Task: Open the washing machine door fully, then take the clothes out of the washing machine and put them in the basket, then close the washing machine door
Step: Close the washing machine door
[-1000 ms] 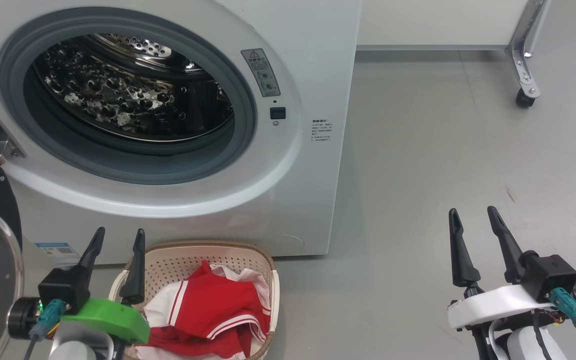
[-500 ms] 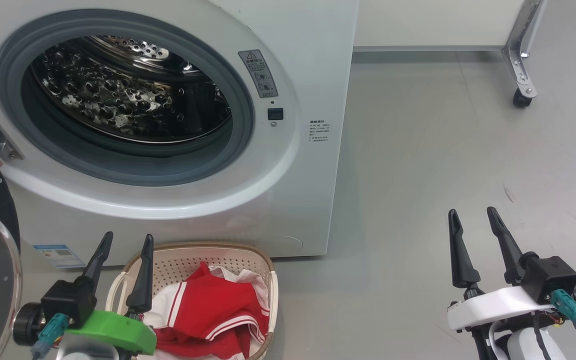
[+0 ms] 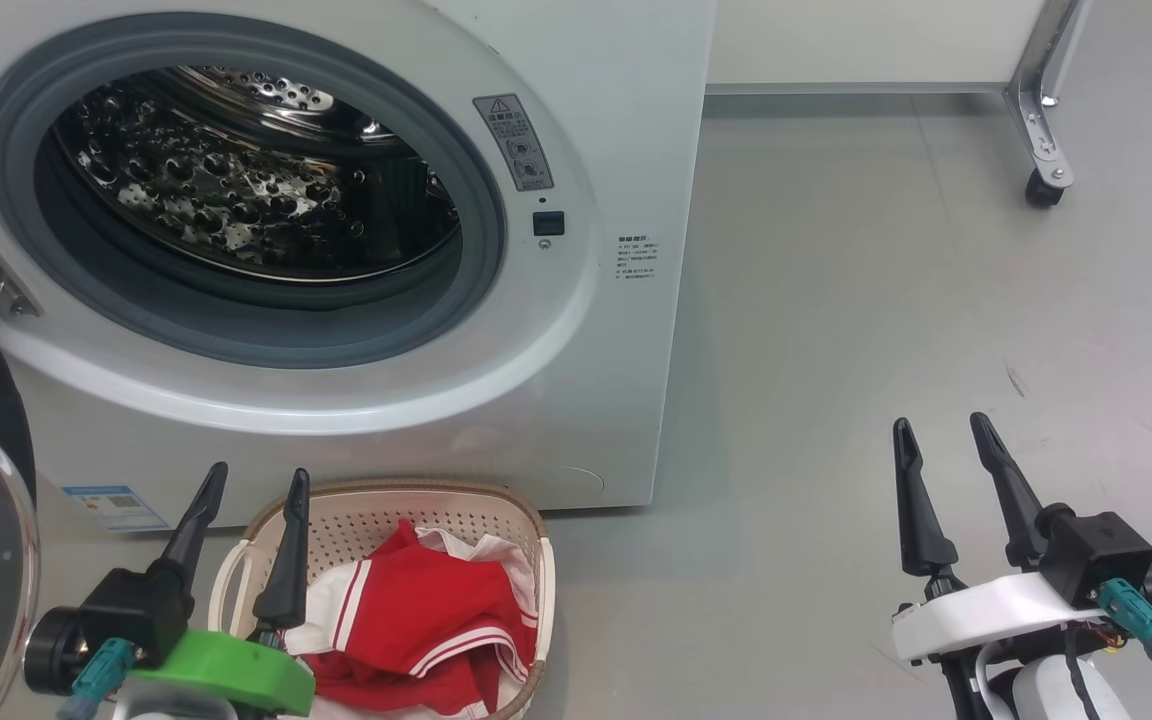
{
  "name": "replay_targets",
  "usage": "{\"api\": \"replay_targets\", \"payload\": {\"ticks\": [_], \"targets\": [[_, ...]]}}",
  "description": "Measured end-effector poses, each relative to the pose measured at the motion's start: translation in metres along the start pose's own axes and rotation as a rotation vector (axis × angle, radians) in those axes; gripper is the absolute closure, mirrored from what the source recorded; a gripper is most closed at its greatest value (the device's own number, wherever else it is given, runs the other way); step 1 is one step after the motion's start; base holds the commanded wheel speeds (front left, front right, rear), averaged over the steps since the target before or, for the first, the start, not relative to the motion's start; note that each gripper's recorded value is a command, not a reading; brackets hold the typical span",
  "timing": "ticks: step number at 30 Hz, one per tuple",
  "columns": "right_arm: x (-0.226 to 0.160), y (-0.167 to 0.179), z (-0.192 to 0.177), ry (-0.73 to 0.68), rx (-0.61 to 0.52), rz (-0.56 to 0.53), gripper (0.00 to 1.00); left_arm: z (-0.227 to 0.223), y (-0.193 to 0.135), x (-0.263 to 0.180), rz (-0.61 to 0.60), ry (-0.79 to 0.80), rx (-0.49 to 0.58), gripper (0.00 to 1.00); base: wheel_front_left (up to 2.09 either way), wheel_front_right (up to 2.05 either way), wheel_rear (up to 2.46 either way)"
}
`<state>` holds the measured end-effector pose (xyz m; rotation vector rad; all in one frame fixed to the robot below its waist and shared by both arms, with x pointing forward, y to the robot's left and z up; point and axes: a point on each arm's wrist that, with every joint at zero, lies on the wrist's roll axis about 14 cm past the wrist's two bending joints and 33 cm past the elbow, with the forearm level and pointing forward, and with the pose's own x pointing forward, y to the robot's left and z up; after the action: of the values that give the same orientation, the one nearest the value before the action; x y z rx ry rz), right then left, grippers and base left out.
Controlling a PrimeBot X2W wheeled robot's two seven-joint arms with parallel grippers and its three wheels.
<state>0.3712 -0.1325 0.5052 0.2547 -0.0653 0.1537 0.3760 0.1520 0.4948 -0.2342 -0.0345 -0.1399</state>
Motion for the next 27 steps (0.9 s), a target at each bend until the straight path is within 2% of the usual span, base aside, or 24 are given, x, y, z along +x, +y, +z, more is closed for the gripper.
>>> {"api": "replay_targets", "payload": {"ticks": [13, 27], "targets": [[0.0002, -0.0004, 0.0008, -0.003, 0.000, -0.001, 0.00, 0.0012, 0.0043, -0.0039, 0.014, -0.004, 0.002, 0.00, -0.19, 0.19, 0.00], [-0.0003, -0.0018, 0.0016, -0.005, -0.002, -0.005, 0.00, 0.0046, -0.0018, -0.0023, -0.008, -0.014, 0.025, 0.00, -0.71, 0.71, 0.00]]}}
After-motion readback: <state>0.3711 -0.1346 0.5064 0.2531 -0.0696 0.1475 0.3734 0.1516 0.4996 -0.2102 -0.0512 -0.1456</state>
